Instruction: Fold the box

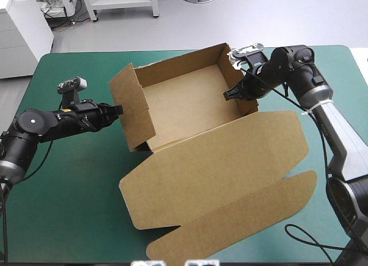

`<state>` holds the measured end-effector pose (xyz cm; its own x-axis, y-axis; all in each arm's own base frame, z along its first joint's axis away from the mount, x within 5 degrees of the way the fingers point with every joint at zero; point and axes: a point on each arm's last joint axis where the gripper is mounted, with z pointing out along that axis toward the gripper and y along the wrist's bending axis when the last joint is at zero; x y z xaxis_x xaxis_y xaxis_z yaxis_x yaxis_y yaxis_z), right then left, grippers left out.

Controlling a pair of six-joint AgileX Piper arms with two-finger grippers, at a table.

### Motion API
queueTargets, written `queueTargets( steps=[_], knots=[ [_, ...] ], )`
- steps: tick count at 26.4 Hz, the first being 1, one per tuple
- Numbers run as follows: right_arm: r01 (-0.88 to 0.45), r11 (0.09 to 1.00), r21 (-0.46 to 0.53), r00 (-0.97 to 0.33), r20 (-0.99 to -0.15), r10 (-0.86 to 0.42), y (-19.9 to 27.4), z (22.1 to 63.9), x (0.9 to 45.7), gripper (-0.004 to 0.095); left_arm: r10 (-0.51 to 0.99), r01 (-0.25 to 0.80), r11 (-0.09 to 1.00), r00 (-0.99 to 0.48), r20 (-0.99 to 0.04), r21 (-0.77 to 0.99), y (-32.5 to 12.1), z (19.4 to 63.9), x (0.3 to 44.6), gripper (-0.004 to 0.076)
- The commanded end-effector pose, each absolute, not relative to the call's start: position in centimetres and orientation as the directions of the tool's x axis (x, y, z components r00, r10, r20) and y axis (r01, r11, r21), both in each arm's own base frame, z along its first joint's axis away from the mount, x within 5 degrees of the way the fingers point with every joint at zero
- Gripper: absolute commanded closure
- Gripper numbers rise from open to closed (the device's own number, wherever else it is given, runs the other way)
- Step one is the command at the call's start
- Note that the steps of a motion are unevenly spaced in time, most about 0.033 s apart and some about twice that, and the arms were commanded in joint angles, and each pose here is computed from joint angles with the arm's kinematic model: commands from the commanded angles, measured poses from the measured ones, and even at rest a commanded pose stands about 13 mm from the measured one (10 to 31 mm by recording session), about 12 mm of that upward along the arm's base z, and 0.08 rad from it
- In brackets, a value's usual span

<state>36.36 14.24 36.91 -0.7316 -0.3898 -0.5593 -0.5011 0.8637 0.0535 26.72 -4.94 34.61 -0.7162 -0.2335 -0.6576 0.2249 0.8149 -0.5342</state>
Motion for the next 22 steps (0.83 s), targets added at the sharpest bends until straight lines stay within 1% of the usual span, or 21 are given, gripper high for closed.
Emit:
queueTargets(
  steps=[1, 3, 4, 6, 8, 9, 12, 15, 22],
  knots=[
    [-0.503, 0.864, 0.023, -0.661, -0.654, -0.368, 14.45, 39.9, 35.25, 0.0921, -0.245, 0.28, 0.798, -0.659, -0.711, -0.534, -5.26, 36.72, 26.23, 0.0635],
    [-0.501, 0.865, -0.017, -0.649, -0.654, -0.388, 14.95, 39.9, 35.1, 0.0921, -0.233, 0.289, 0.797, -0.663, -0.712, -0.53, -5.31, 36.68, 26.16, 0.0507],
    [-0.505, 0.863, -0.024, -0.642, -0.658, -0.394, 15.16, 39.94, 35.06, 0.0921, -0.236, 0.288, 0.796, -0.661, -0.712, -0.532, -5.31, 36.71, 26.18, 0.0425],
    [-0.502, 0.864, -0.031, -0.64, -0.659, -0.395, 15.23, 39.94, 35.05, 0.0921, -0.257, 0.274, 0.789, -0.666, -0.7, -0.55, -5.32, 36.74, 26.19, 0.0344],
    [-0.493, 0.869, -0.04, -0.642, -0.657, -0.394, 15.12, 39.94, 35.1, 0.0921, -0.259, 0.275, 0.785, -0.668, -0.698, -0.555, -5.36, 36.75, 26.17, 0.0293],
    [-0.49, 0.871, -0.041, -0.643, -0.657, -0.393, 15.1, 39.94, 35.1, 0.0921, -0.26, 0.274, 0.785, -0.669, -0.697, -0.556, -5.36, 36.75, 26.17, 0.028],
    [-0.489, 0.871, -0.05, -0.643, -0.654, -0.398, 15.02, 39.92, 35.12, 0.0921, -0.304, 0.254, 0.759, -0.675, -0.672, -0.599, -5.48, 36.92, 26.18, 0.0278],
    [-0.485, 0.873, -0.052, -0.645, -0.653, -0.397, 14.98, 39.91, 35.12, 0.0921, -0.375, 0.25, 0.691, -0.678, -0.633, -0.678, -5.86, 37.47, 26.17, 0.0278],
    [-0.481, 0.874, -0.068, -0.651, -0.64, -0.409, 14.81, 39.82, 35.09, 0.0921, -0.346, 0.245, 0.692, -0.713, -0.61, -0.68, -6.01, 36.7, 25.86, 0.0285]
  ],
)
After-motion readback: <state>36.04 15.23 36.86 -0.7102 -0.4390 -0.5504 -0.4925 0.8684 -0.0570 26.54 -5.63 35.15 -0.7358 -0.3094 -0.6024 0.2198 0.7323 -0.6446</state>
